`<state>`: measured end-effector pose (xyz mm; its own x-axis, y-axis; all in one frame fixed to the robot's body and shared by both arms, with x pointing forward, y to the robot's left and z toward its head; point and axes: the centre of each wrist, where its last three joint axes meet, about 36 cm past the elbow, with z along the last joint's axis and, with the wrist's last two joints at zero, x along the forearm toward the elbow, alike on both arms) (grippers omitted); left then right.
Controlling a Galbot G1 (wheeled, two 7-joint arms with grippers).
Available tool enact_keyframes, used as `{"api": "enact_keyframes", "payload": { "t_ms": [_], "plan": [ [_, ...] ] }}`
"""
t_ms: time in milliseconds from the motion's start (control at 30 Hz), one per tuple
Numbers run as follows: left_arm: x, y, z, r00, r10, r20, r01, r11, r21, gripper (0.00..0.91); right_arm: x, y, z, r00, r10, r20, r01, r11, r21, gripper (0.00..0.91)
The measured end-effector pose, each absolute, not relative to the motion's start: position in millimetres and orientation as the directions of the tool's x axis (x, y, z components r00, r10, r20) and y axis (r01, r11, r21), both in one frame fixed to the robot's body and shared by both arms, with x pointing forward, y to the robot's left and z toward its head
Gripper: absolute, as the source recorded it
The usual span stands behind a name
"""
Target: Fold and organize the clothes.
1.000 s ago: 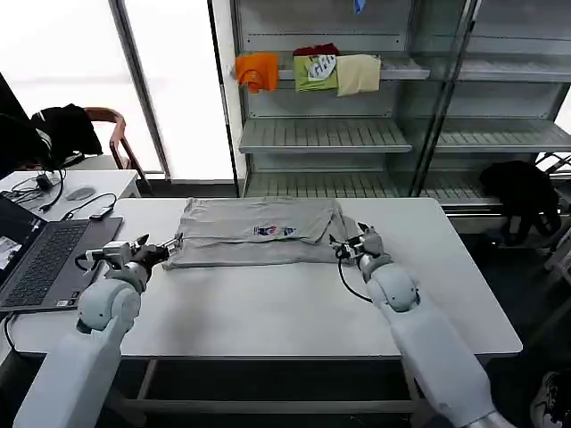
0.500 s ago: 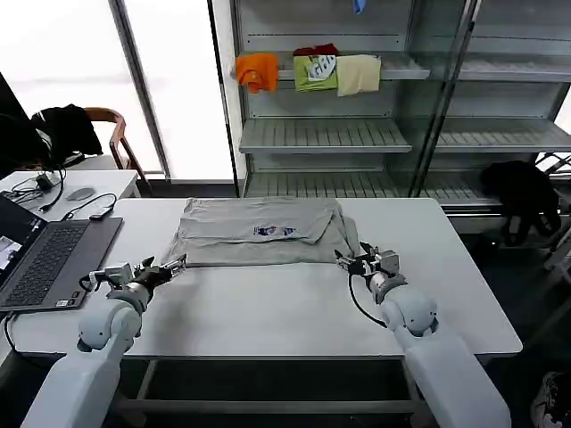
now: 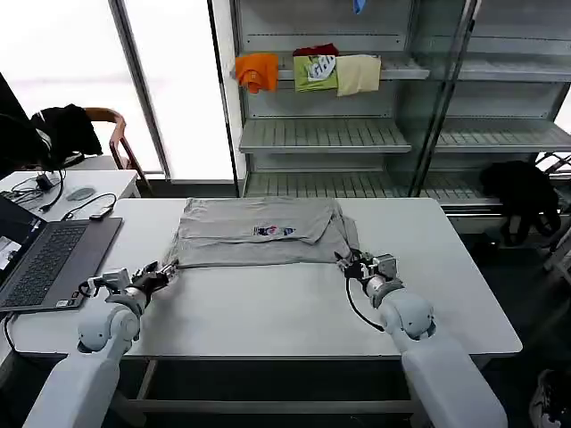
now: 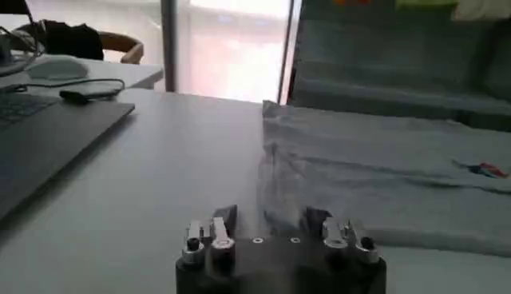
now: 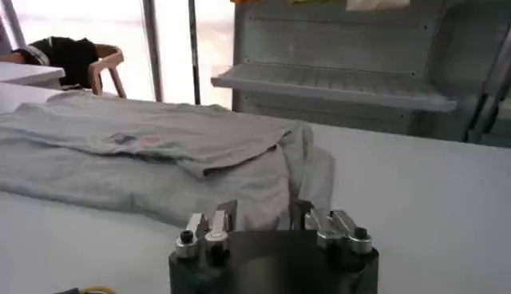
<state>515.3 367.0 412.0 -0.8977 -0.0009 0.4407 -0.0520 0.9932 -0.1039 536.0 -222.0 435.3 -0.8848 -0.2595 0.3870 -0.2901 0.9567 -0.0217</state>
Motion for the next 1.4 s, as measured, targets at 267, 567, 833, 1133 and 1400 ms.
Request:
{"api": "enact_keyframes", "payload": {
  "t_ms": [267, 567, 833, 1133, 1400],
  "plan": [
    [514.5, 367.9, 411.8, -0.896, 0.003, 0.444, -0.048, 0.993, -0.105, 0.383, 535.1, -226.6, 435.5, -0.889, -0.248, 0.385, -0.275, 0.961, -0.016, 0.181],
    [515.2, 369.1, 412.2, -0.896, 0.004, 0.444, -0.047, 0.993, -0.104, 0.584, 533.2, -227.4, 432.0, -0.888, -0.241, 0.392, -0.266, 0.964, -0.010, 0.373],
    [515.5, 369.7, 411.2, -0.896, 0.005, 0.445, -0.046, 0.994, -0.103, 0.020, 533.7, -224.1, 428.5, -0.884, -0.249, 0.395, -0.275, 0.962, -0.009, 0.000],
    [513.7, 369.3, 410.9, -0.896, 0.023, 0.444, -0.028, 0.994, -0.107, 0.010, 532.2, -223.8, 432.9, -0.887, -0.254, 0.385, -0.282, 0.959, -0.017, 0.000],
    [510.4, 371.0, 416.3, -0.898, 0.018, 0.440, -0.026, 0.995, -0.093, 0.000, 526.2, -225.8, 437.8, -0.885, -0.250, 0.392, -0.284, 0.958, -0.030, 0.000]
  ]
}}
